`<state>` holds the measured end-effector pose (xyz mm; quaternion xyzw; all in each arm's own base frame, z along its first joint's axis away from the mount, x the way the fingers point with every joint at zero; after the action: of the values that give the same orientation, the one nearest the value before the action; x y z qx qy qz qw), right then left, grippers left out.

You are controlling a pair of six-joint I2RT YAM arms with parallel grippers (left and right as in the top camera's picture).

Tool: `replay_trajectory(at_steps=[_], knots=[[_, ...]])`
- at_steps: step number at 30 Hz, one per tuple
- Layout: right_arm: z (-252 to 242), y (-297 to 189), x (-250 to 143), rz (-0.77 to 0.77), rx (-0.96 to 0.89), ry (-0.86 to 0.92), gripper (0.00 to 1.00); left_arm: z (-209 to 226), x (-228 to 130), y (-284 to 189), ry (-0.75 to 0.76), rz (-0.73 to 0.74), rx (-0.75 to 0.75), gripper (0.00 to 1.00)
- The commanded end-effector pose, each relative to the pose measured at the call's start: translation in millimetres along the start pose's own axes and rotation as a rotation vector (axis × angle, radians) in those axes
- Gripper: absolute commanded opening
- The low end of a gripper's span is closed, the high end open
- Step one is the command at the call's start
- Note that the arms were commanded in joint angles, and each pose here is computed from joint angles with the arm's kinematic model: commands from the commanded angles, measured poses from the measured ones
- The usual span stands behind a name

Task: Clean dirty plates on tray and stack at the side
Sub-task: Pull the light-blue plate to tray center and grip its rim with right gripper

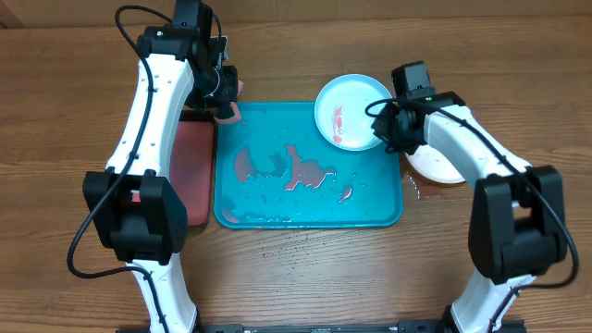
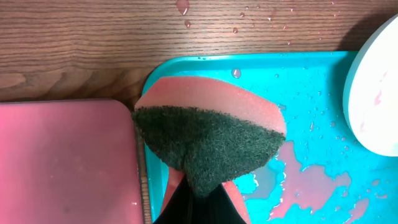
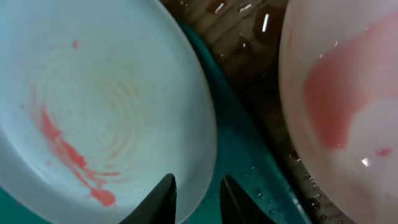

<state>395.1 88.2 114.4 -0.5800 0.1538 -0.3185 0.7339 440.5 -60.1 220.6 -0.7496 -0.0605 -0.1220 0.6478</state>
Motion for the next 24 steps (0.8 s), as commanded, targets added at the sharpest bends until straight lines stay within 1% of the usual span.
replay_trajectory(at_steps=[1, 6, 8, 12, 13, 16, 20, 21, 24], knots=[[-5, 14, -3, 0.013, -0.032, 0.011, 0.25, -2, 4, -5, -0.006, -0.02, 0.004, 0.04], [-4, 18, -2, 0.015, -0.024, -0.004, 0.25, -2, 4, -5, -0.006, -0.022, 0.004, 0.04], [-2, 22, -5, 0.042, -0.009, -0.035, 0.24, -3, 4, -5, -0.005, -0.023, 0.004, 0.04], [-3, 25, -15, 0.138, 0.02, -0.093, 0.11, -4, 4, -4, -0.002, -0.022, 0.003, 0.04], [-2, 24, -19, 0.165, 0.027, -0.103, 0.1, -4, 4, -4, -0.001, -0.021, 0.003, 0.04], [0, 22, -36, 0.262, 0.041, -0.161, 0.04, -4, 4, -4, -0.001, -0.022, 0.003, 0.04], [8, 20, -69, 0.352, 0.026, -0.259, 0.04, -4, 4, -4, -0.002, -0.023, 0.003, 0.04], [15, 18, -84, 0.372, 0.018, -0.3, 0.04, -4, 4, -4, -0.002, -0.023, 0.003, 0.04], [32, 11, -103, 0.383, 0.026, -0.365, 0.05, -4, 4, -4, -0.001, -0.022, 0.003, 0.04]])
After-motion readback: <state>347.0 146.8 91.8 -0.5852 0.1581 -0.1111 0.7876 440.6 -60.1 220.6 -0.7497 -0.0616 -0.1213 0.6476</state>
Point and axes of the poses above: each gripper's point midway between its finger pads, its own y axis out along the fingers, its own z axis along the line the jaws close on, x = y × z, the point moved 8 cm from there along -y, back along the fingers, and after that the axes turned 5 degrees about y, right-handed, at the moved point
